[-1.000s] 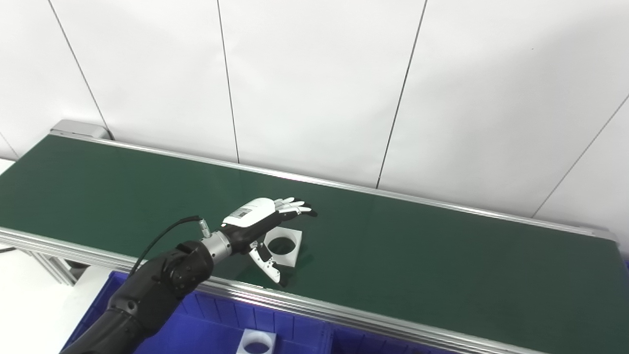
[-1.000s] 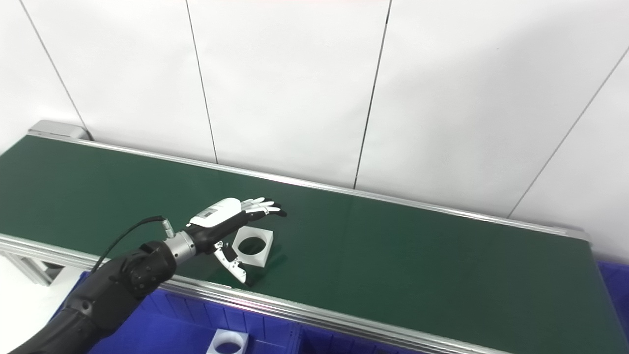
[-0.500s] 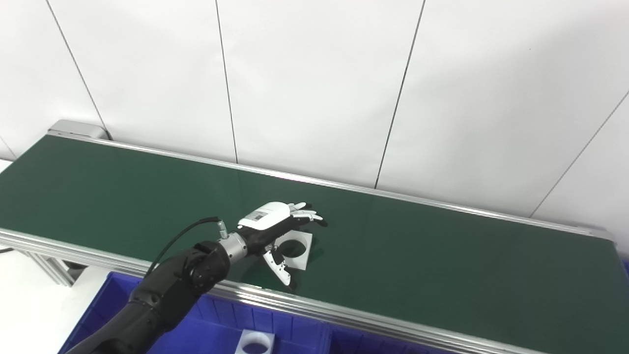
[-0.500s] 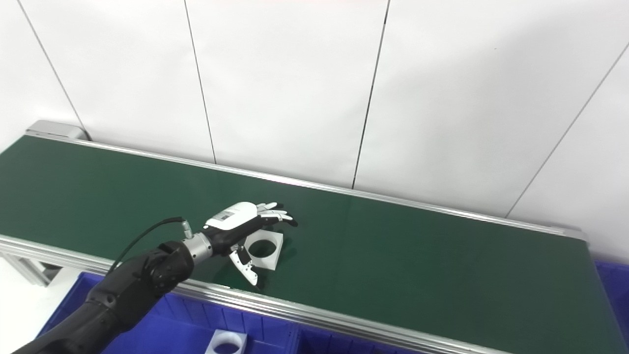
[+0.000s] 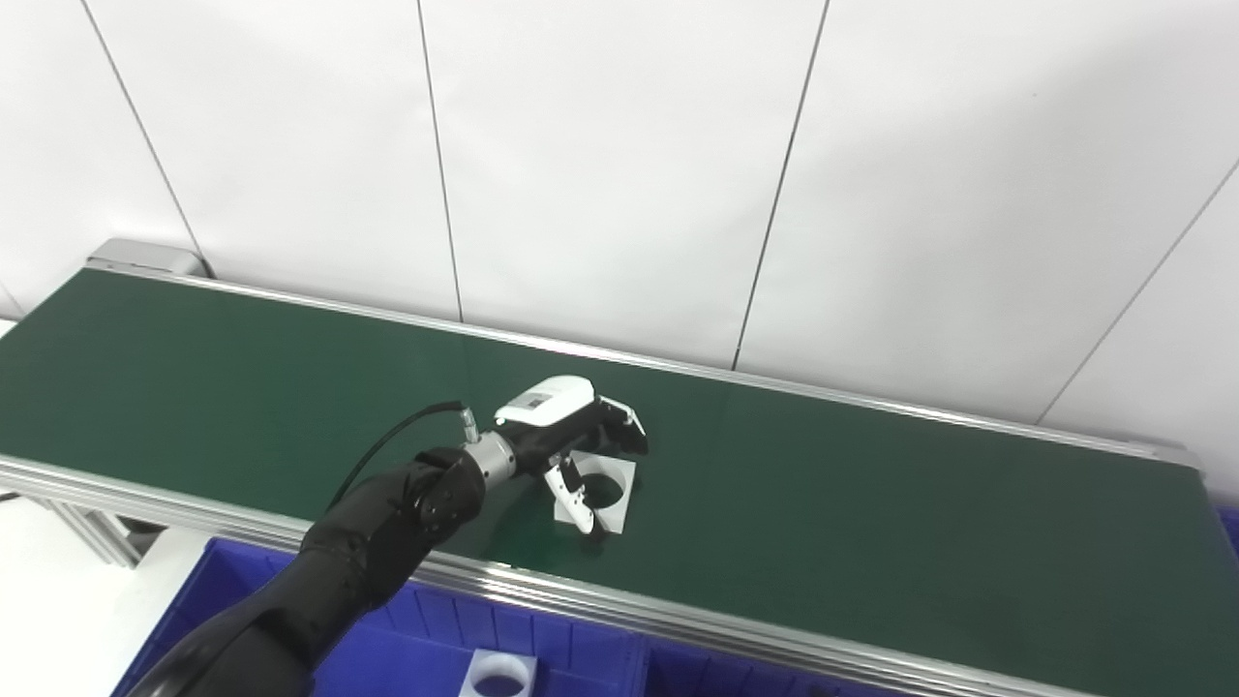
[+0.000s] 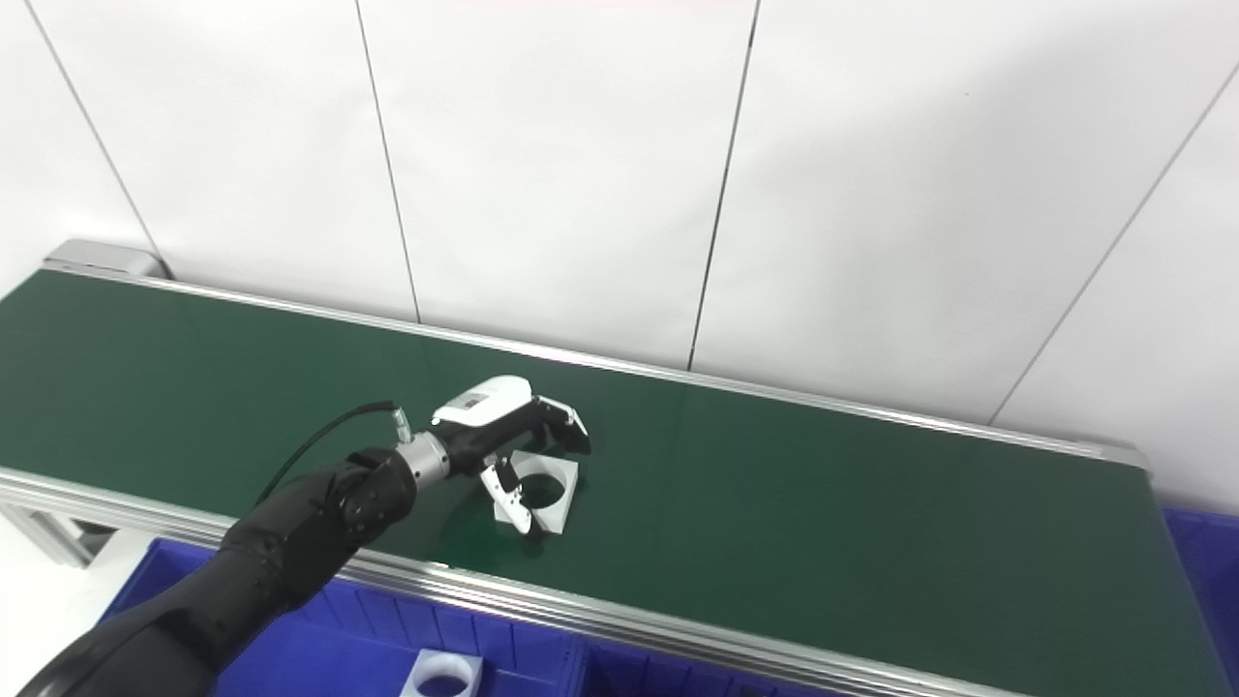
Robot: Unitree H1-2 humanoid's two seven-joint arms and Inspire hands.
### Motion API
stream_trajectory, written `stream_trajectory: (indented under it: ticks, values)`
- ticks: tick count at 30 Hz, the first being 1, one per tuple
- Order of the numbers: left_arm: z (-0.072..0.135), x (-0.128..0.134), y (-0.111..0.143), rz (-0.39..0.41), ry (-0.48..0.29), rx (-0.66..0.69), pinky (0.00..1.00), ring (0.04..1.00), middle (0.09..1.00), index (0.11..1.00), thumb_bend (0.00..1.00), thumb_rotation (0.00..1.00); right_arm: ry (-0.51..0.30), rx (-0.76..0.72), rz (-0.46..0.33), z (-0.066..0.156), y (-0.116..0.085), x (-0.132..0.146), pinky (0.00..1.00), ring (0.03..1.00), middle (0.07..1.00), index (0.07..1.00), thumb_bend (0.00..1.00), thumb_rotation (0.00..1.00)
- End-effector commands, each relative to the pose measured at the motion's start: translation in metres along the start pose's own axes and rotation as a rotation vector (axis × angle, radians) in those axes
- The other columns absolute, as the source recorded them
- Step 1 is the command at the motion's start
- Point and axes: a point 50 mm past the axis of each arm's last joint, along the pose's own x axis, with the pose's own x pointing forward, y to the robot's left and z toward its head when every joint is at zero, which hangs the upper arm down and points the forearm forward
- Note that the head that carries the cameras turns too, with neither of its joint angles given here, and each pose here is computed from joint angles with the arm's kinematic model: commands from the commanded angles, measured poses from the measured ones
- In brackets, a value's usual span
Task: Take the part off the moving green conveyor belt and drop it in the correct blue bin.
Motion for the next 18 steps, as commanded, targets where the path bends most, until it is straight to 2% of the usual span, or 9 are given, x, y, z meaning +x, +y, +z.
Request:
stream_trajectory:
  ticks: [1, 2, 3, 6, 8, 14, 18]
  values:
    - [-0.01, -0.005, 0.002, -0.018, 0.018, 0.035, 0.43, 0.468, 0.595, 0.607, 0.52, 0.0, -0.076, 0.014, -0.009, 0.012, 0.001, 0.002, 0.65, 0.744, 0.824, 0.88, 0.64, 0.0]
    - [-0.011, -0.006, 0.001, -0.026, 0.02, 0.05, 0.43, 0.463, 0.589, 0.6, 0.5, 0.0, -0.077, 0.013, -0.01, 0.012, 0.001, 0.001, 0.65, 0.744, 0.824, 0.88, 0.64, 0.0]
    - [-0.013, -0.007, 0.0, -0.031, 0.022, 0.062, 0.37, 0.445, 0.54, 0.535, 0.48, 0.0, -0.078, 0.012, -0.01, 0.012, 0.002, 0.001, 0.65, 0.742, 0.823, 0.879, 0.64, 0.0]
    - [-0.017, -0.009, -0.003, -0.032, 0.028, 0.073, 0.4, 0.459, 0.5, 0.493, 0.48, 0.0, -0.075, 0.014, -0.011, 0.011, 0.001, 0.001, 0.65, 0.742, 0.822, 0.878, 0.64, 0.0]
    - [-0.019, -0.012, -0.005, -0.03, 0.033, 0.072, 0.42, 0.455, 0.485, 0.488, 0.48, 0.0, -0.073, 0.014, -0.012, 0.011, 0.001, 0.001, 0.65, 0.743, 0.824, 0.878, 0.63, 0.0]
    - [-0.023, -0.02, -0.01, -0.018, 0.027, 0.103, 0.39, 0.443, 0.501, 0.487, 0.48, 0.0, -0.072, 0.008, -0.011, 0.01, 0.002, 0.001, 0.65, 0.74, 0.823, 0.878, 0.63, 0.0]
    - [-0.022, -0.026, -0.015, 0.033, 0.026, 0.023, 0.4, 0.442, 0.485, 0.489, 0.48, 0.0, -0.069, 0.013, -0.014, 0.01, 0.002, 0.001, 0.65, 0.743, 0.823, 0.875, 0.64, 0.0]
